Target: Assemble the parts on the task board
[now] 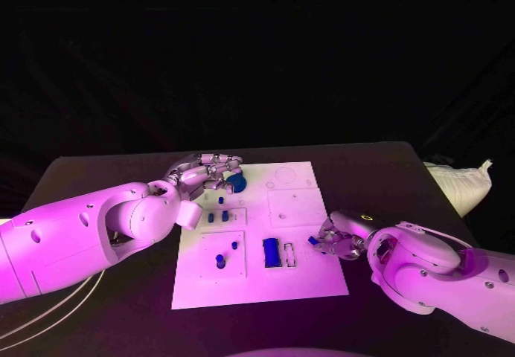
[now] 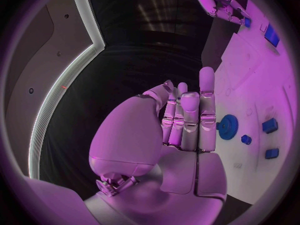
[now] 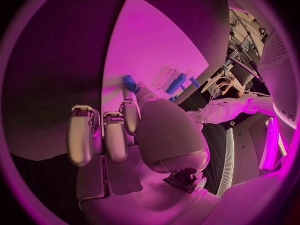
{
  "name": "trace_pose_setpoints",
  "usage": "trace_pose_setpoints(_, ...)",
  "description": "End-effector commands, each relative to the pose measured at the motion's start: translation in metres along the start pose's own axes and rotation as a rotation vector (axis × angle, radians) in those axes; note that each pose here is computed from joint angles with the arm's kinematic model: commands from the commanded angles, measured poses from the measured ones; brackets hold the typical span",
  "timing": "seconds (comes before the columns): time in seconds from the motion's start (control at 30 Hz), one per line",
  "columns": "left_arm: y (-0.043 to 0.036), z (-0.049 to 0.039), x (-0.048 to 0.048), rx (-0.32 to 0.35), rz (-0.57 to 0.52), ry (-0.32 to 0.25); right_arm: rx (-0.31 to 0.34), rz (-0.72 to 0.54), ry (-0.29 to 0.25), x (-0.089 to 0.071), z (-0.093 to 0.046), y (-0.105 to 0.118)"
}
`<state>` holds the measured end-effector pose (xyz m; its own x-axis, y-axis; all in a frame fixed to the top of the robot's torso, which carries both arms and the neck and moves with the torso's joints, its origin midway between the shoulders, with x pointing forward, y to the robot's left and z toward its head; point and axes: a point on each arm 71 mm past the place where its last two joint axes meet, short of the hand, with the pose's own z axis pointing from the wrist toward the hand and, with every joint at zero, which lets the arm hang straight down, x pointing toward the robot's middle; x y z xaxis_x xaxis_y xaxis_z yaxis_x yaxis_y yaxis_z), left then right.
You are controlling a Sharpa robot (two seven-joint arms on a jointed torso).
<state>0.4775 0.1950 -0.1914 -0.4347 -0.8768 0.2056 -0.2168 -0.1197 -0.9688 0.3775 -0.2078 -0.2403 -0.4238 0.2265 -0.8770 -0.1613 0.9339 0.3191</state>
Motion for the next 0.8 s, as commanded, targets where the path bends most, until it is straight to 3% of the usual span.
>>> trace_pose_setpoints(0.03, -0.0002, 0.0003, 0.0033, 0.003, -0.003, 0.024, 0.038, 0.156, 0.025, 0.008, -0.002, -0.002)
trace_pose_setpoints(0.17, 0.0000, 0.0005, 0.0037, 0.001, -0.004, 0.026, 0.021, 0.202, 0.019, 0.006, -0.003, 0.003)
trace_pose_setpoints(0.5, 0.0001, 0.0003, 0.0039, 0.000, -0.004, 0.026, 0.049, 0.297, 0.064, 0.011, -0.003, 0.009)
trace_pose_setpoints(0.8, 0.0002, 0.0005, 0.0048, -0.001, -0.005, 0.029, 0.039, 0.317, 0.086, 0.014, -0.001, 0.017)
